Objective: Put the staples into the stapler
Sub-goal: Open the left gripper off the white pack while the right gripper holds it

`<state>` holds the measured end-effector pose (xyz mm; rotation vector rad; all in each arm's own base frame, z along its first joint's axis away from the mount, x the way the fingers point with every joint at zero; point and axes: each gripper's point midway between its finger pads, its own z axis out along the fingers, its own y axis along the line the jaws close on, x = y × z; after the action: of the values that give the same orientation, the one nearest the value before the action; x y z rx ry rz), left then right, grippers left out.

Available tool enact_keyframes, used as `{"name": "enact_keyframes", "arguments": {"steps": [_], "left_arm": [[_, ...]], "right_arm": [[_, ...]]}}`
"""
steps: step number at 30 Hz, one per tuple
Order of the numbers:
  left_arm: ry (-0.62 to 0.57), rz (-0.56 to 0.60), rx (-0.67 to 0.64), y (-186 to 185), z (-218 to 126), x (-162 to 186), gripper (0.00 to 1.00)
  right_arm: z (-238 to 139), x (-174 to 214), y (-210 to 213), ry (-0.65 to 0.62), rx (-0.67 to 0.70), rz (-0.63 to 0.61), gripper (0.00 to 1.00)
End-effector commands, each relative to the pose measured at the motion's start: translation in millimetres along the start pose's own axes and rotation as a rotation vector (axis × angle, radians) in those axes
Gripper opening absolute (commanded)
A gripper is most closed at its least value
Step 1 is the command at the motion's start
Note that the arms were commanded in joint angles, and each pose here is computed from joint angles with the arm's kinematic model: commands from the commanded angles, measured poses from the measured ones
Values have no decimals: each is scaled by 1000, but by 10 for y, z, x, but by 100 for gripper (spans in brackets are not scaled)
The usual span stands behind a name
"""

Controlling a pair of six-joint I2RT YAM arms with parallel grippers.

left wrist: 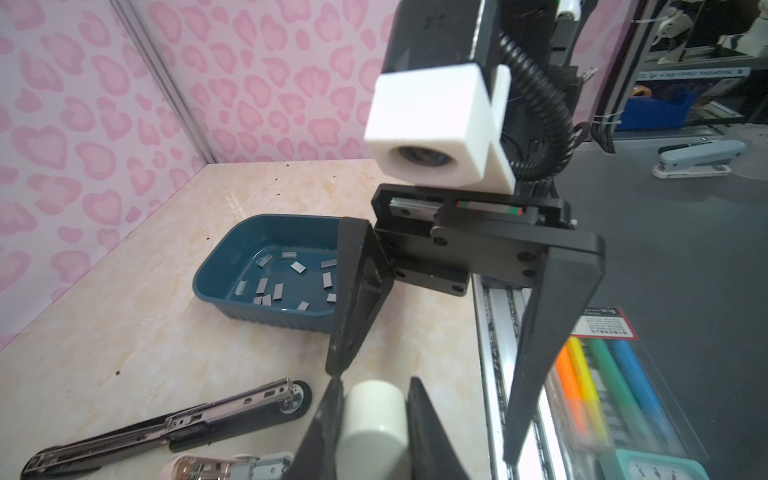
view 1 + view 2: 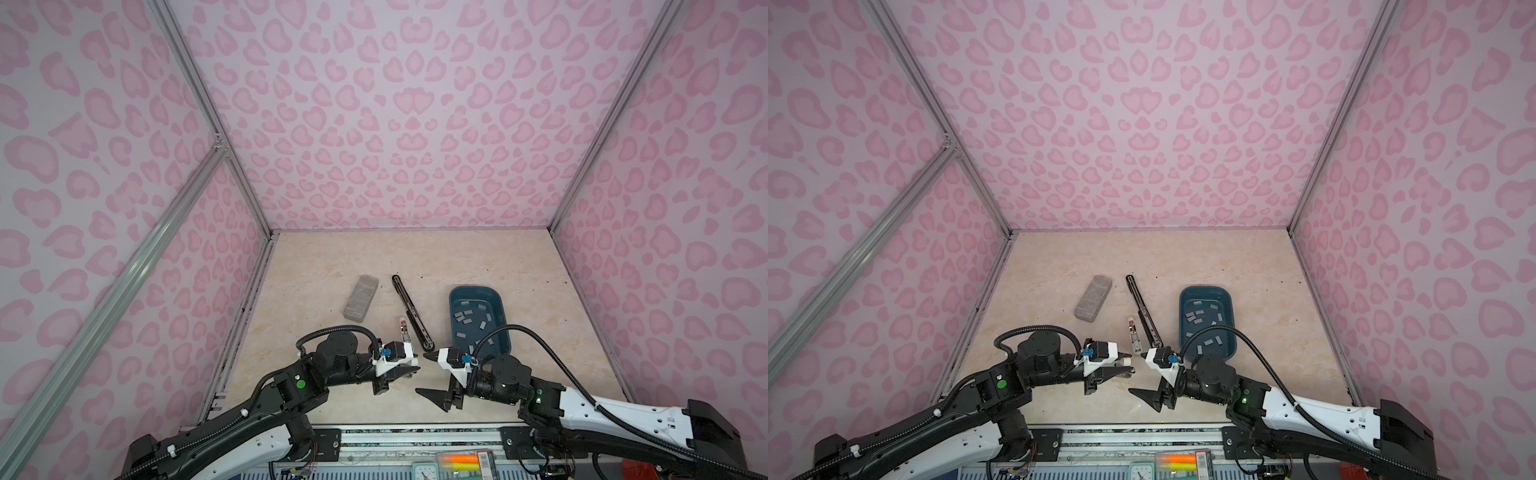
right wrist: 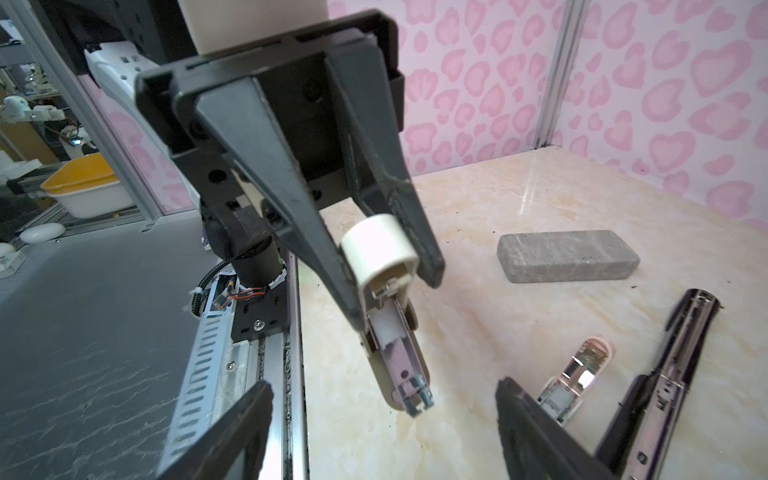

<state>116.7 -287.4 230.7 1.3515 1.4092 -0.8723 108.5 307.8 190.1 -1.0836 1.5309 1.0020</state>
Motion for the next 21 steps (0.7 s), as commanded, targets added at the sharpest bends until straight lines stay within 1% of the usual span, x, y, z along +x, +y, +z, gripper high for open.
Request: {"name": "enact_keyframes", "arguments": {"steps": [1, 6, 12, 15, 21], "left_arm": [[-51, 32, 105, -165, -10, -138, 4], [-68, 45, 156, -257, -34, -164, 4], [-68, 43, 199, -318, -23, -164, 4], [-66, 44, 203, -316, -11, -170, 4], [-57, 40, 202, -309, 0, -150, 4]], "right_arm": [[39, 28, 136, 4, -82, -50, 84], [82, 70, 215, 6, -134, -75, 79], [52, 5, 295, -59, -177, -86, 73], [52, -30, 322, -77, -194, -86, 70], [115, -73, 346, -89, -214, -69, 61]]}}
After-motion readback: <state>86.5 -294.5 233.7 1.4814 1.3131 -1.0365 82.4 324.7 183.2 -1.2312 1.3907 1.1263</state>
